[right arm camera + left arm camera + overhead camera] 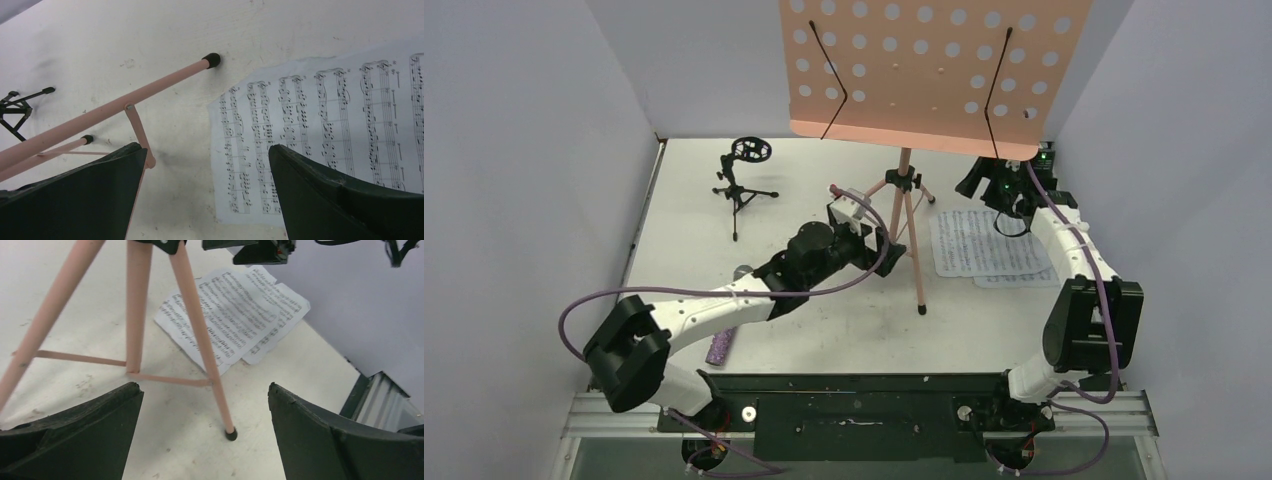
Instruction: Set up the instrument practice props
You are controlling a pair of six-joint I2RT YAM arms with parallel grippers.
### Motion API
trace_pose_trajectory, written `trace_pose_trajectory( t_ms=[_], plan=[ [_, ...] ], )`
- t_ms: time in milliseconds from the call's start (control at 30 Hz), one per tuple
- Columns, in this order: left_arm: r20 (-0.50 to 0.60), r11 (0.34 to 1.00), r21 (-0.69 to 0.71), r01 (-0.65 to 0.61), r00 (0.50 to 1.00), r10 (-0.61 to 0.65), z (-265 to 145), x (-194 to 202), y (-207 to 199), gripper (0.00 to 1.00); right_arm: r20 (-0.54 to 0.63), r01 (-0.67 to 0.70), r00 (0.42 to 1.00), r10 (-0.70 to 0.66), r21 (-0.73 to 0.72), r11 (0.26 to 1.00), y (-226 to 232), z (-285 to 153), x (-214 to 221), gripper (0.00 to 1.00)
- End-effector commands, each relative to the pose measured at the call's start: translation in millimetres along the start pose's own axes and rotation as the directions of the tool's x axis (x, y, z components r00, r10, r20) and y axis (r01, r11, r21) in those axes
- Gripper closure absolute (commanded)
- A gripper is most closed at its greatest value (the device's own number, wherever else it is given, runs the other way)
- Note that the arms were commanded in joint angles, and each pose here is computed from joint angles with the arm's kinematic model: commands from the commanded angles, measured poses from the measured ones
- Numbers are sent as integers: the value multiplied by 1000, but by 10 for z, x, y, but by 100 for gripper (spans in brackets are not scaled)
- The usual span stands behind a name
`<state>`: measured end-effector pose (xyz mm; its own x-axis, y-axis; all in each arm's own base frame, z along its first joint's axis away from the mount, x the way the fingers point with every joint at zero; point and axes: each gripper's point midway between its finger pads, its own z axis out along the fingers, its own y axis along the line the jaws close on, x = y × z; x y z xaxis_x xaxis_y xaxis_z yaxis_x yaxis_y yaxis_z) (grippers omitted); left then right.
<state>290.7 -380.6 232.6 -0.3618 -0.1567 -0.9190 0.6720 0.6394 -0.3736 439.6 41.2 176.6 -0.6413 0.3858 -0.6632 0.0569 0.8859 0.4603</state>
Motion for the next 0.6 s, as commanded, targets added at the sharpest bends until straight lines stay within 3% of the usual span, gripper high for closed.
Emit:
trace_pose_trajectory(
  t_ms=[0,200,367,433,567],
  plan=[
    [87,986,-90,-140,985,148,-330,-271,196,4,44,-21,999,16,126,992,-222,-208,51,0],
    [25,919,-331,-213,972,234,-825,-201,736,4,45,-108,994,99,282,953,-552,-363,367,0],
    [32,882,-459,-103,991,133,-1173,-201,1052,4,16,-197,979,204,338,920,-754,-395,707,0],
    [37,874,-484,-48,997,75,-1259,-154,1155,4,-11,-241,965,261,340,909,-794,-396,858,4],
    [100,840,-523,142,989,-104,-1382,-86,1336,4,-47,-317,934,355,351,881,-856,-429,1130,5]
  ],
)
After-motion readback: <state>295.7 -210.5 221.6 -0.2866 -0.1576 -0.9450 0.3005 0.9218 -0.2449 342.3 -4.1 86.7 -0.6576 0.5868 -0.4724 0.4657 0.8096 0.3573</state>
